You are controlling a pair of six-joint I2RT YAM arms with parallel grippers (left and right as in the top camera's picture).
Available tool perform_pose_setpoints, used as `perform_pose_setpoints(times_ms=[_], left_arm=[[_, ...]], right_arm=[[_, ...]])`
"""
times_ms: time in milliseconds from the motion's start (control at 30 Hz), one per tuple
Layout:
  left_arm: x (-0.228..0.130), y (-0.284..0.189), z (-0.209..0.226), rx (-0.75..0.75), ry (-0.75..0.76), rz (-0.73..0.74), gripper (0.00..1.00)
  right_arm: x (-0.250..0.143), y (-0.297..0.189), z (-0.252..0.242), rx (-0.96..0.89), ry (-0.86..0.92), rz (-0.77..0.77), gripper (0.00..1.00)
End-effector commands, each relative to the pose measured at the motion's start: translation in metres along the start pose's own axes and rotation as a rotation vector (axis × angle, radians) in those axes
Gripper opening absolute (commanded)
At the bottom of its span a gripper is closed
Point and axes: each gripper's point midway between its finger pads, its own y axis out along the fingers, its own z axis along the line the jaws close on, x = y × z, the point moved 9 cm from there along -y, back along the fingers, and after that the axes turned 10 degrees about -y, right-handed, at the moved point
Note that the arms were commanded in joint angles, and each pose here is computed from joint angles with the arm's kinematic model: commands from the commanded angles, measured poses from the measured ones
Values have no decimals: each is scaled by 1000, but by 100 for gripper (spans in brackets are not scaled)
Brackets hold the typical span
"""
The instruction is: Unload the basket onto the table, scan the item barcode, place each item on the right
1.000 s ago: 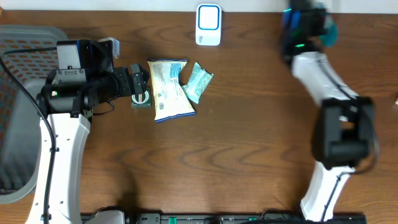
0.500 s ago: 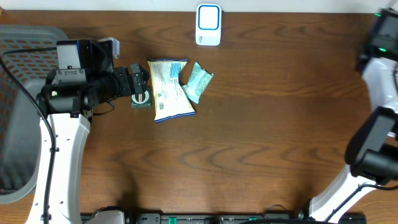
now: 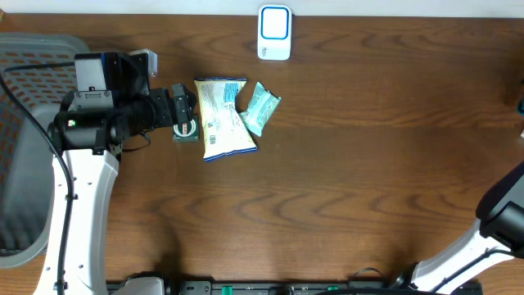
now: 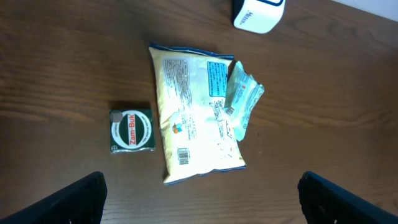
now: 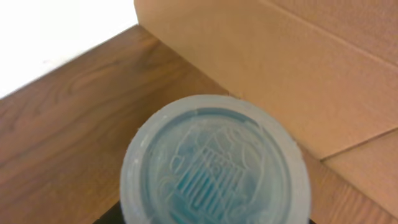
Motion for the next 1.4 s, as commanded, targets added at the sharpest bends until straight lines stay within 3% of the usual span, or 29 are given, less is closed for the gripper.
perform_pose_setpoints(times_ms=[0,300,500,633,933,1367], left_arm=[[1,1,0,6,17,-1,98],[1,1,0,6,17,-1,98],[1,1,0,6,17,-1,98],[1,1,0,6,17,-1,98],[1,1,0,6,17,-1,98],[1,1,0,6,17,-1,98]], right_arm=[[-3,13,-7,1,34,-5,1],[-15,34,-22,-35,43,-5,4],[-17,36,-33,-51,19,2,21],[-19,36,-34,-52,18,16,38],[-18,33,-30,-44,14,15,43],[38,-38,-47,-20,36,-109,66]])
